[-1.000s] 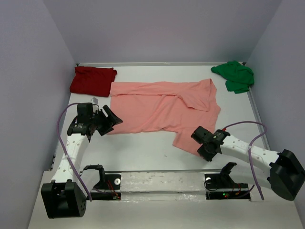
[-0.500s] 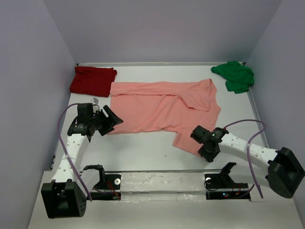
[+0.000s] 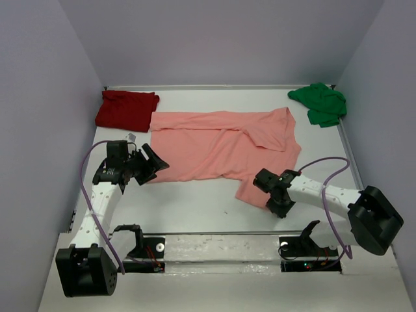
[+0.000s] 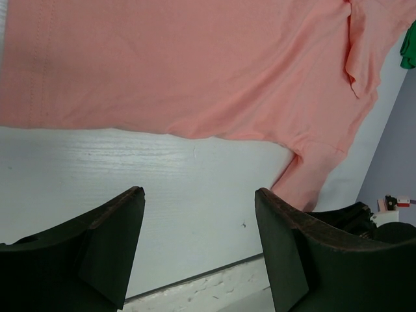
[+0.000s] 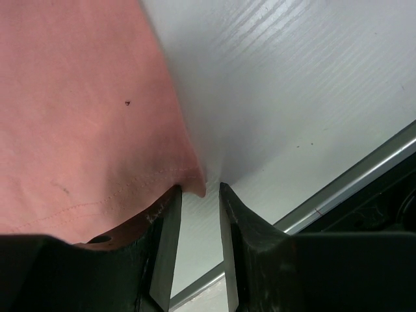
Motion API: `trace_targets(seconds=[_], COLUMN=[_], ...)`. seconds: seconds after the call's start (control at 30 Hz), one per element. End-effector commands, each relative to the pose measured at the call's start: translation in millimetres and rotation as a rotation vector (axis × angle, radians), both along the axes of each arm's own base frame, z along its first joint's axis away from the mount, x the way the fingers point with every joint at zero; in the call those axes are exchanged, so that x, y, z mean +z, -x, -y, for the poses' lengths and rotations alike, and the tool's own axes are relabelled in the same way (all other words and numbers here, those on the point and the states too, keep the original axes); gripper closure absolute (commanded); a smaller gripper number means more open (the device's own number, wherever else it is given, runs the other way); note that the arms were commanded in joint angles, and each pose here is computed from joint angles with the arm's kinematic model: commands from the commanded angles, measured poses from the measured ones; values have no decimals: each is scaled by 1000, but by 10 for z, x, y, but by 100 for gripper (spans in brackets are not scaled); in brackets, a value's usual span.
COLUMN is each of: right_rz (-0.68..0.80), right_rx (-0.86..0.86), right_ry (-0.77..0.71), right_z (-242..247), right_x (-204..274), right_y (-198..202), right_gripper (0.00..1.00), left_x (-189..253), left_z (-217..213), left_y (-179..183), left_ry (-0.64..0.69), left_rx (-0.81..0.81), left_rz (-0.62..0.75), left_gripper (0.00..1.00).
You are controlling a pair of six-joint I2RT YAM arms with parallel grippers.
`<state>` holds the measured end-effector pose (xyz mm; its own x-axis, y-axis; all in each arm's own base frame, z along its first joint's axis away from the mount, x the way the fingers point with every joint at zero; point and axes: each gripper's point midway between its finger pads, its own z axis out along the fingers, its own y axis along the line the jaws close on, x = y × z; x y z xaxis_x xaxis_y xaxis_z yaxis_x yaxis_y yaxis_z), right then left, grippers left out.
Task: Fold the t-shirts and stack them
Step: Grap the side of the flattened tshirt closest away from the robot with both arms
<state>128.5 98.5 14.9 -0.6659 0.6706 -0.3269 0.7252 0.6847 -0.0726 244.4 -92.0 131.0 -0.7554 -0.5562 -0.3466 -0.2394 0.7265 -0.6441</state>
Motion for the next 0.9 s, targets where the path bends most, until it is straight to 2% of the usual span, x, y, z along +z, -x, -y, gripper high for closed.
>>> trace_targets(seconds=[0.0, 0.23, 0.27, 0.3, 0.33, 0.4, 0.47, 0.6, 0.67, 0.87], right_rz=[91, 178, 181, 173, 177, 168, 160, 167, 163, 160], right_rx=[-3, -7, -19, -24, -39, -43, -39, -23, -15, -21], right_ry=[6, -22, -24, -21, -42, -57, -68, -73, -80, -77], right_z=[12, 80, 96, 136, 121, 113, 94, 54, 28, 29], right_x=[19, 169, 161, 112, 110, 78, 78, 131, 124, 109], right_y=[-173, -204, -187, -138, -123, -88, -72, -118, -124, -123], right_gripper=[64, 66, 69, 78, 83, 87, 87, 74, 74, 100], left_x=[89, 52, 46, 51, 54, 72, 87, 77, 78, 50], left_z=[55, 55, 51, 53, 53, 52, 40, 42, 45, 41], left_y=[-5, 2, 6, 7, 13, 13, 12, 21, 23, 40], left_ry=[20, 20, 19, 20, 19, 17, 11, 14, 17, 17], left_rx=[-28, -24, -21, -22, -23, -25, -21, -18, -16, -16], left_rz=[17, 9, 5, 5, 4, 7, 9, 7, 10, 3], left_gripper=[22, 22, 22, 22, 22, 22, 22, 22, 22, 22])
